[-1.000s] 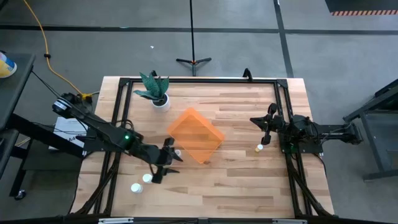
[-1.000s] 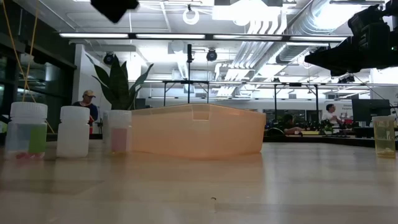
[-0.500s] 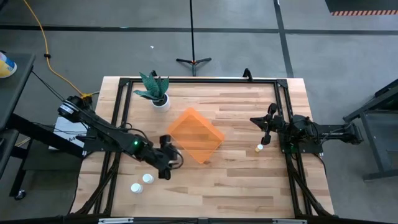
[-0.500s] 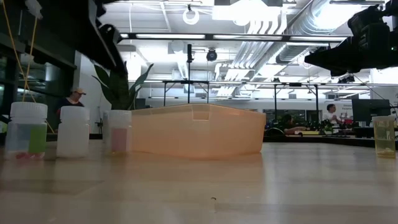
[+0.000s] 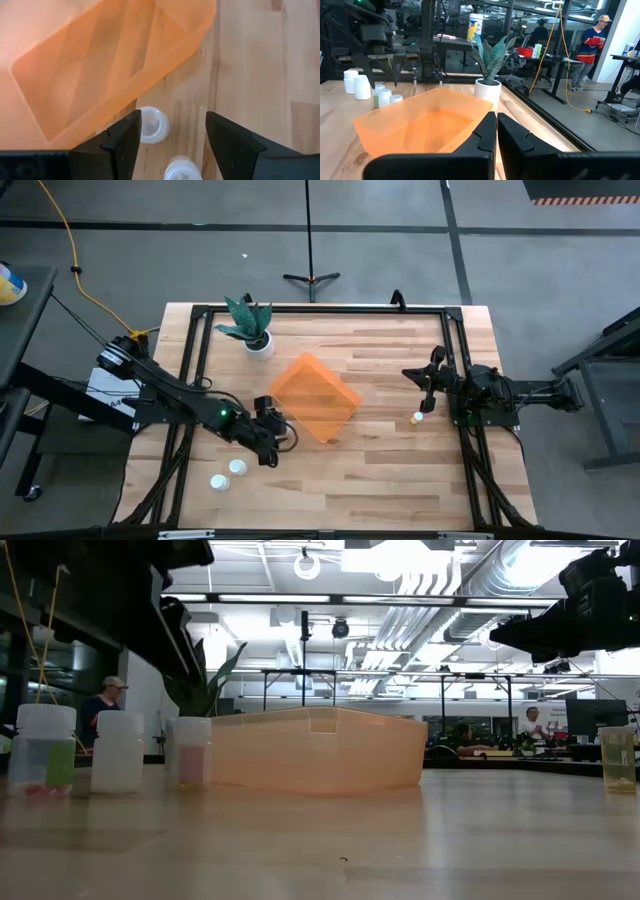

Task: Pick and place pill bottles into a basket
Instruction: Put the top transparent bottle into the orange container

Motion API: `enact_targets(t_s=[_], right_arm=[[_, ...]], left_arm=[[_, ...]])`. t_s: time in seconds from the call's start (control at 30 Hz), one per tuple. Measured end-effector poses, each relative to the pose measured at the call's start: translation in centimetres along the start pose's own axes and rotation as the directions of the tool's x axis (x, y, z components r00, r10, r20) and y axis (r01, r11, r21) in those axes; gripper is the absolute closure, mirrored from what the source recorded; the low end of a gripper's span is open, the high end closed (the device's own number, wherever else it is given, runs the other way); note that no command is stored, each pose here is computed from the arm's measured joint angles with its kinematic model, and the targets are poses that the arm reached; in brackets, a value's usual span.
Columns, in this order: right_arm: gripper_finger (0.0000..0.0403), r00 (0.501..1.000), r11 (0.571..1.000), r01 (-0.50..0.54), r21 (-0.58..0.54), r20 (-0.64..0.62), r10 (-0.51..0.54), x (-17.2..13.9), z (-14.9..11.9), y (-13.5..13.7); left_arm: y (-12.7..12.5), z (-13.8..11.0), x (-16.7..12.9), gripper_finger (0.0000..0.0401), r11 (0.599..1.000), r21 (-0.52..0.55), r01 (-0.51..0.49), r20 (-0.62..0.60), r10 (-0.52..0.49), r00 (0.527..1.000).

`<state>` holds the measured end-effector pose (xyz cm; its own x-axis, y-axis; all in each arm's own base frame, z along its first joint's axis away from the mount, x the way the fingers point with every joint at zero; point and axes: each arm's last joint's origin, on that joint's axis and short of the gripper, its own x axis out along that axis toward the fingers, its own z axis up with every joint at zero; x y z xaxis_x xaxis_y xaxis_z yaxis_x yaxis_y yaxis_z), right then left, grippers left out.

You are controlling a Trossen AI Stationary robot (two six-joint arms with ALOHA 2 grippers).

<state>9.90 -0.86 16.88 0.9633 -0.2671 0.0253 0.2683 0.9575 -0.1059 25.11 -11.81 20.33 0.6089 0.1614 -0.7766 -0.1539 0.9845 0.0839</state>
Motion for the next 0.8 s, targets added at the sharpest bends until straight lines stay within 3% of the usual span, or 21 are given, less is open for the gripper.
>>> enact_targets(t_s=[0.27, 0.8], right_arm=[[0.0396, 1.0, 1.0, 0.0, 0.0, 0.0, 0.0, 0.0, 0.0, 0.0], [0.0396, 1.0, 1.0, 0.0, 0.0, 0.0, 0.0, 0.0, 0.0, 0.0]], left_arm=[[-0.4, -0.6, 1.5, 0.0146, 0.998, 0.028, -0.052, -0.036, 0.053, 0.998], [-0.2, -0.6, 1.6, 0.0146, 0.994, 0.019, -0.11, -0.015, 0.11, 0.994]])
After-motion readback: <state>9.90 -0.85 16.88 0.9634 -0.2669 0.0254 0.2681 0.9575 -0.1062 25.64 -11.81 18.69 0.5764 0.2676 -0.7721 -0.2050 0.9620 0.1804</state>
